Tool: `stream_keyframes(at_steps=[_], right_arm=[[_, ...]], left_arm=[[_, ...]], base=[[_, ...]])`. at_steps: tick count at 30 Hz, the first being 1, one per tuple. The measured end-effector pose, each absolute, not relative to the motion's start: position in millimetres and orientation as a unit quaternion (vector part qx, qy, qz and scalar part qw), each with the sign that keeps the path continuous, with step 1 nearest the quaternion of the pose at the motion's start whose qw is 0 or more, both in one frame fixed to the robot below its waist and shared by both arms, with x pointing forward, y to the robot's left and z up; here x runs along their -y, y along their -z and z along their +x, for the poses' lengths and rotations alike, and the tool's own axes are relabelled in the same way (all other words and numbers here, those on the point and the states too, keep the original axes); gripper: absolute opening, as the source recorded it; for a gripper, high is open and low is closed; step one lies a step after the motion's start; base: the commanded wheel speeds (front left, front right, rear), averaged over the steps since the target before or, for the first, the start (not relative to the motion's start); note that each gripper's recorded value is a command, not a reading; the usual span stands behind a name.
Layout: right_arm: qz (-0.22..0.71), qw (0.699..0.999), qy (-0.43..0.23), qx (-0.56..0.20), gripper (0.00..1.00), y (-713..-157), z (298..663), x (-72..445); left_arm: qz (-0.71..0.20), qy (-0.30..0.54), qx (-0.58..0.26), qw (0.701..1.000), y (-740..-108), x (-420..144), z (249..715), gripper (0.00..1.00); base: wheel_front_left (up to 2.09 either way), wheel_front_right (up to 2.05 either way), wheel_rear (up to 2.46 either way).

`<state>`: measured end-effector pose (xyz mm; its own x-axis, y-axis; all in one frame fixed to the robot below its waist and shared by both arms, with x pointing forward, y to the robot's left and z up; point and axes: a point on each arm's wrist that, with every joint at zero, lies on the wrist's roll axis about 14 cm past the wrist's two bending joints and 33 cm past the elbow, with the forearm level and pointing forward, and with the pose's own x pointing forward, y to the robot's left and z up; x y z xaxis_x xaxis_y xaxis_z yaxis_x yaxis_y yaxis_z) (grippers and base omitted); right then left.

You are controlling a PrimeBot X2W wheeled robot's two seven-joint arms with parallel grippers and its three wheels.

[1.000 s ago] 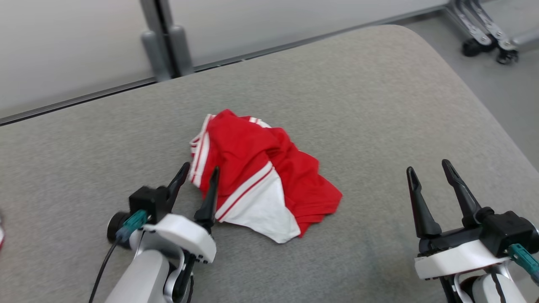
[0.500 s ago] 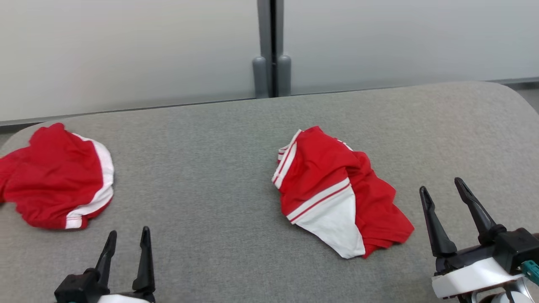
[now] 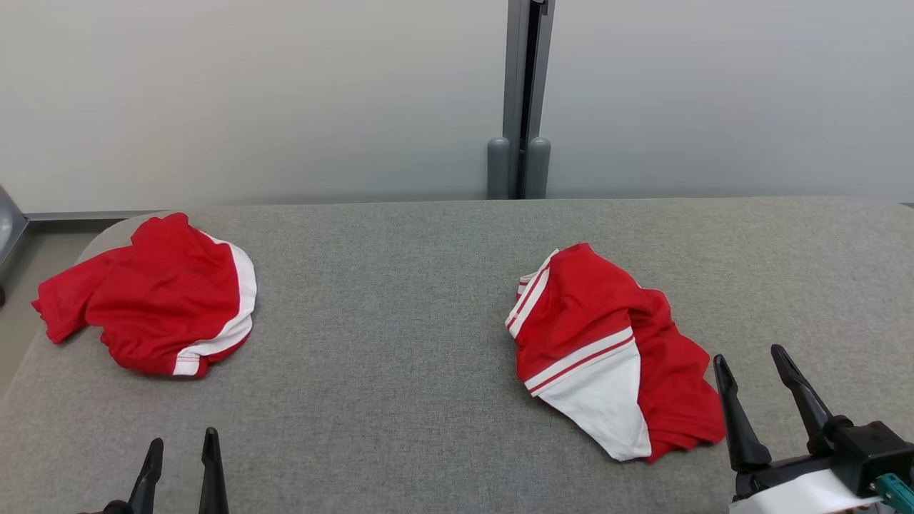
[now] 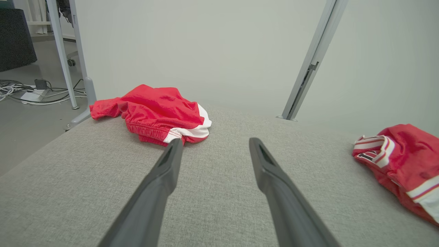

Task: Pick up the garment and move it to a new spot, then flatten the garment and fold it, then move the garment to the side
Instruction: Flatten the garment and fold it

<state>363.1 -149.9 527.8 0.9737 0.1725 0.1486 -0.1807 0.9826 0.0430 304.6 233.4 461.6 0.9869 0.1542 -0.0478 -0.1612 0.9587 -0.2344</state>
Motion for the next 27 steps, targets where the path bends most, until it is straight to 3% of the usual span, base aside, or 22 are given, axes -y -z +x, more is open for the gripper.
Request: stream_keyframes(at_steps=[15, 21, 27], right_arm=[[0.021, 0.994, -0.074, 0.077, 1.0, -531, 357, 162], [0.015, 0.993, -0.067, 0.091, 1.0, -541, 358, 169], [0.012, 0.996, -0.027, 0.085, 1.0, -537, 350, 194]], left_arm=[[-0.145, -0.027, -0.017, 0.989, -462, -202, 325, 1.0], [-0.208, 0.111, -0.022, 0.972, -476, -105, 359, 1.0], [-0.266, 0.244, -0.13, 0.924, -455, -1, 366, 1.0]], base=[[0.0, 0.0, 0.0], [0.0, 0.0, 0.0], [0.0, 0.0, 0.0]])
